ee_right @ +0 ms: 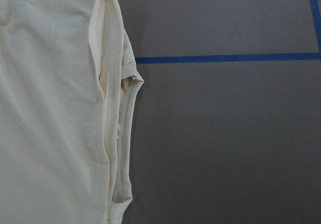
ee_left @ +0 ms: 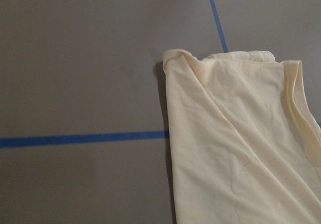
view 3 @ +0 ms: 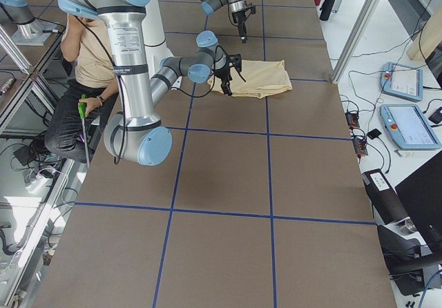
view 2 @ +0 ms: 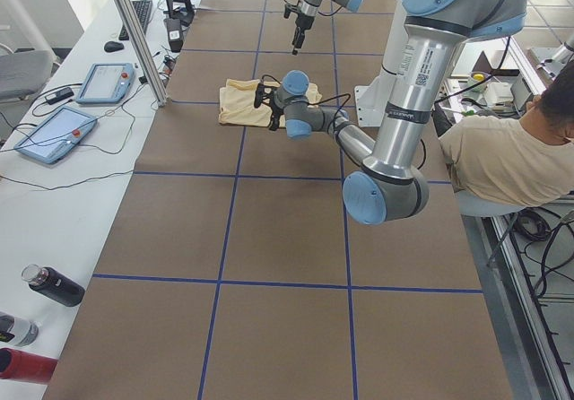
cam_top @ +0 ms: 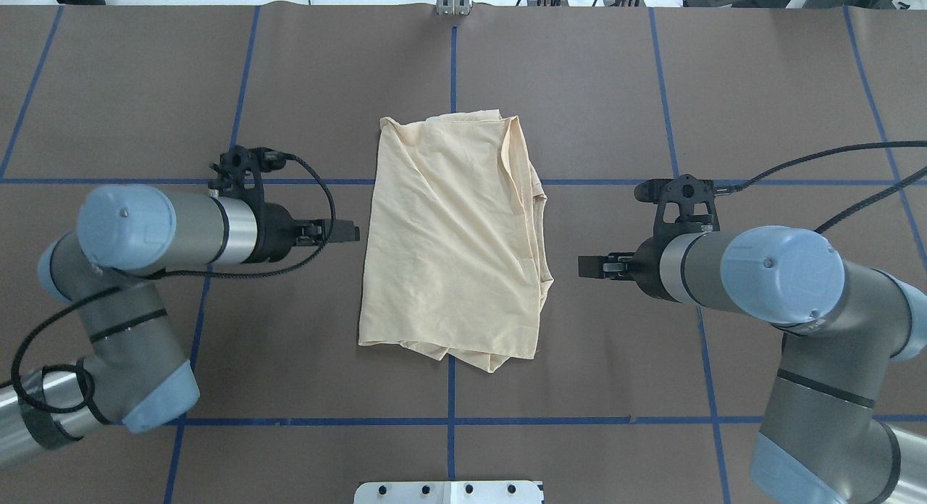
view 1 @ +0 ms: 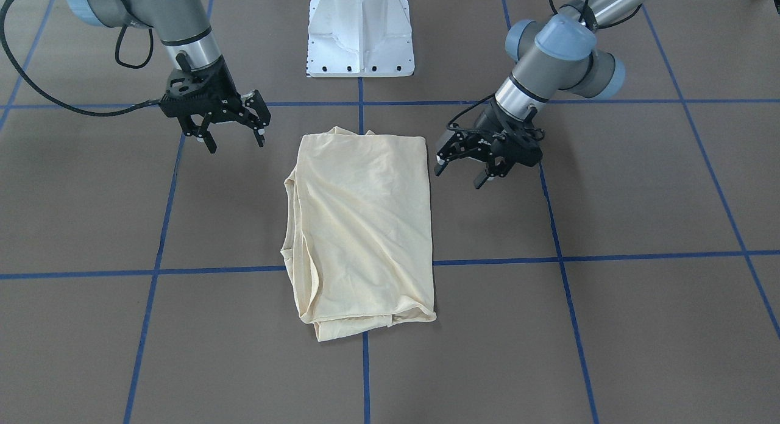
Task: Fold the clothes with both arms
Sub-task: 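Release the shirt and move both grippers to its near corners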
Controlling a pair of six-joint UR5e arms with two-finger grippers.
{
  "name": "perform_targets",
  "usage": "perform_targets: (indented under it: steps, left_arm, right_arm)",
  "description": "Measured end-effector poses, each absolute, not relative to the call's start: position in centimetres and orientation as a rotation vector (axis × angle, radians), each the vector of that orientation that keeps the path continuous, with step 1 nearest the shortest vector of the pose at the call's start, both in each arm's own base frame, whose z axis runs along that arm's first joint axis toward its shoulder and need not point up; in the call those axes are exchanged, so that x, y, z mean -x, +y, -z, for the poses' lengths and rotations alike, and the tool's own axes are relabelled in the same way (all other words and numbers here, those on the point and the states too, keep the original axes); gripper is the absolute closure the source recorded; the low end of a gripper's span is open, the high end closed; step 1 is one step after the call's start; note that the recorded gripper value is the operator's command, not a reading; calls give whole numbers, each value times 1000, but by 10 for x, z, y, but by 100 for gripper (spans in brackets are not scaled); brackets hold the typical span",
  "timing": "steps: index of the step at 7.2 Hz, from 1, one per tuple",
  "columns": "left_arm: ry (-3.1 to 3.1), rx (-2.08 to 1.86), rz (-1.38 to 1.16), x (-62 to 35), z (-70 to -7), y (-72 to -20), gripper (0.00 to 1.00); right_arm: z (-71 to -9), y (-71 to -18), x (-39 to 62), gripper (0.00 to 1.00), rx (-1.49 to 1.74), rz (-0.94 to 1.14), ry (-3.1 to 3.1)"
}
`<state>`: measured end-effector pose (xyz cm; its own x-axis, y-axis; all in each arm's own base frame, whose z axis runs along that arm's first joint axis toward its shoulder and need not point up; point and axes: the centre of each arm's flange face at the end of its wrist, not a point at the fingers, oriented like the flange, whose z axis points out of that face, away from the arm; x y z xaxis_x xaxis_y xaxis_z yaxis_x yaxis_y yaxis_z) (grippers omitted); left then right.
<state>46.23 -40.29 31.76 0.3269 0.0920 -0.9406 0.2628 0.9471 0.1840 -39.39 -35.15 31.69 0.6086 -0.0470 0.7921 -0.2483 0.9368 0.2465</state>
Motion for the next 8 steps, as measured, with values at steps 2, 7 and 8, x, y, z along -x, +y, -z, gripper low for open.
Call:
perform_targets:
  steps: [2,7,8]
  left_arm:
    - [1251,-251,138,-507,-321,-340,10]
    - [1249,-206,135,-538,-325,-300,40]
    - [1250,-205,133,-538,-324,-300,41]
  right_arm:
    - [-331,-349,381,0,-359,-119,-944]
    - [-331,-350,379,0,-364,-121,-952]
    - [-330,-350,379,0,-365,-122,-952]
